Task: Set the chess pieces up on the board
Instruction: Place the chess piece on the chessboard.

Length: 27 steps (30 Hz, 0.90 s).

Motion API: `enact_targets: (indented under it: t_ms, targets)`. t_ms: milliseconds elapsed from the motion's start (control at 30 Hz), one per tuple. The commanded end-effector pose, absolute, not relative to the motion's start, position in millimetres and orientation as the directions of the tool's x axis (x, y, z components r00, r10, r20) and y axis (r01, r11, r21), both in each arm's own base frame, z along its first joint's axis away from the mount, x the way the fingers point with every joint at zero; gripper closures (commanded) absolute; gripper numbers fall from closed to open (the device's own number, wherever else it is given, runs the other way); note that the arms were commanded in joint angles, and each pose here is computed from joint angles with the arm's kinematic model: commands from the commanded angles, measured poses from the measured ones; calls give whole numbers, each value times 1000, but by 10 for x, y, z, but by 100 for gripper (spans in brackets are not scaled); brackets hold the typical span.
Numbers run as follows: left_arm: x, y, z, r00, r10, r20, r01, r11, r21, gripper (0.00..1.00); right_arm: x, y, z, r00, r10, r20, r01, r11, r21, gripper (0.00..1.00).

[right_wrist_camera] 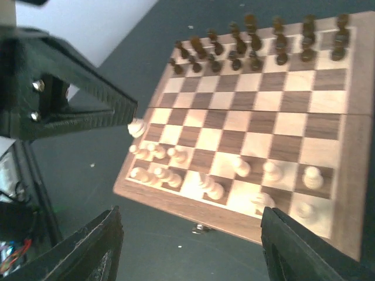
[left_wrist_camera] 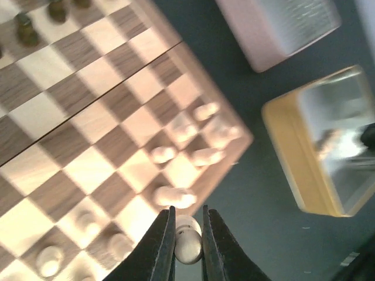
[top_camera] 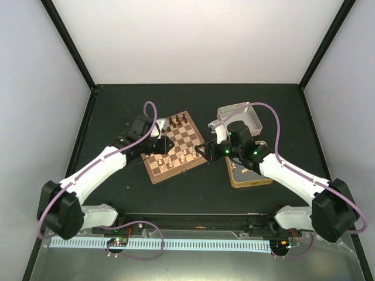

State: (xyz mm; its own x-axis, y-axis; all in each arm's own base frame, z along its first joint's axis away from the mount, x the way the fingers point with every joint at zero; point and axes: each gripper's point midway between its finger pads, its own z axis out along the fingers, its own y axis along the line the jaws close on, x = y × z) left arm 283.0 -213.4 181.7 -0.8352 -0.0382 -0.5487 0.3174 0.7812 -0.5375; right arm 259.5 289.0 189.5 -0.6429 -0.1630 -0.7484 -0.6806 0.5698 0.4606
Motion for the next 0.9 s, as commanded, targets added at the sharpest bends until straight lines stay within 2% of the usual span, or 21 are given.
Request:
enact_targets:
  t_ms: [0,267,867]
  targets:
    - [2997,-1934,1517,-830,44,-555,268,905,-330,92,2825,2693,1892,-648,-70,-759,-574,700,425,34]
    - [3161,-2027,1133,-866,132,-482,258,944,-204,91,2933,2528,1849,-659,-5,-752,-478,775,414,34]
    - [3119,-2119,687,-914,200,-353,265,953,-146,91,2982,2426,1730,-675,1,-737,-424,818,389,34]
